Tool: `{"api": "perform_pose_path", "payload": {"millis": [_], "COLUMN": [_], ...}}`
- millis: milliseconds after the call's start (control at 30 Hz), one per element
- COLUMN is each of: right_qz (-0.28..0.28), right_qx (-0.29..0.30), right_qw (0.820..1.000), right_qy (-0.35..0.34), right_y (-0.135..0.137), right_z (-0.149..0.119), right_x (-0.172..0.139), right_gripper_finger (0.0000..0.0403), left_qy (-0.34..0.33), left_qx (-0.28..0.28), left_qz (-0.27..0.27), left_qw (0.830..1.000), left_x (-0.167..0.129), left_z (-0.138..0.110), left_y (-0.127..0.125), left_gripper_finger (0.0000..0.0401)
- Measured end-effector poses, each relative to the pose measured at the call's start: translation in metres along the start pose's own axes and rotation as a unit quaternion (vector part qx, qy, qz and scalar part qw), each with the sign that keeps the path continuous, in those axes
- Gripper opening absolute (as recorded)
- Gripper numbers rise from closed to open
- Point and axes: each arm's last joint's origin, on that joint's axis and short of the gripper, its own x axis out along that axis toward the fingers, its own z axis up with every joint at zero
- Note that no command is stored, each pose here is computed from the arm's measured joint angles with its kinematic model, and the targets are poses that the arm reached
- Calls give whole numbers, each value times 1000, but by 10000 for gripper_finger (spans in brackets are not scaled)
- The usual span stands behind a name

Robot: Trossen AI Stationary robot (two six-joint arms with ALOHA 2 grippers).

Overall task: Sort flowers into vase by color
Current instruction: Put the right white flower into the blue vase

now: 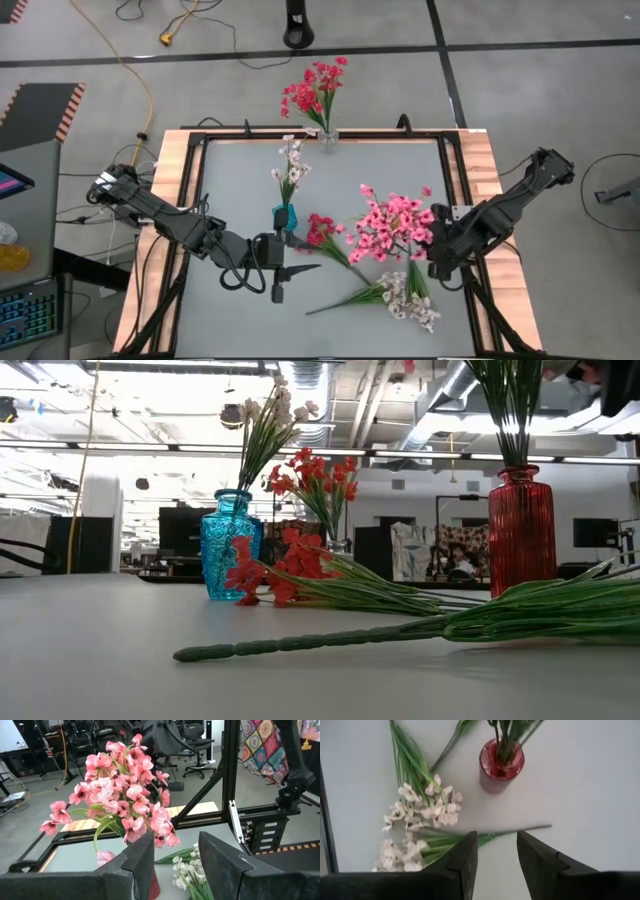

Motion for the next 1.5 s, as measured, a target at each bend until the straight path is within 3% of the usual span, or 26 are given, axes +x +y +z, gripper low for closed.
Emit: {"api": "perform_pose_path", "payload": {"millis": [367,600,900,1067,1300,1500], "right_qz": [7,-6,-19,-24,-79,-74], "right_qx": [1,56,210,263,310,334], "right_qw": [1000,998,977,964,946,939], "right_qy": [5,20,24,26,46,42], "right_y": [-19,-28,-19,-9,0,12], "right_z": [-19,-32,-40,-43,-47,-46], "right_x": [-22,-24,12,33,62,84], "right_gripper_finger": [142,141,141,141,141,141], "left_qy": [43,82,98,100,101,103], "left_qx": [-5,-12,-14,-13,-12,-11], "left_qz": [0,1,3,3,3,3], "left_qw": [999,997,995,995,995,995], "left_x": [0,-1,-2,-2,-2,-2], "left_z": [-9,-18,-21,-21,-21,-22], "left_y": [0,0,0,0,0,0], "left_gripper_finger": [143,143,143,143,143,143]}}
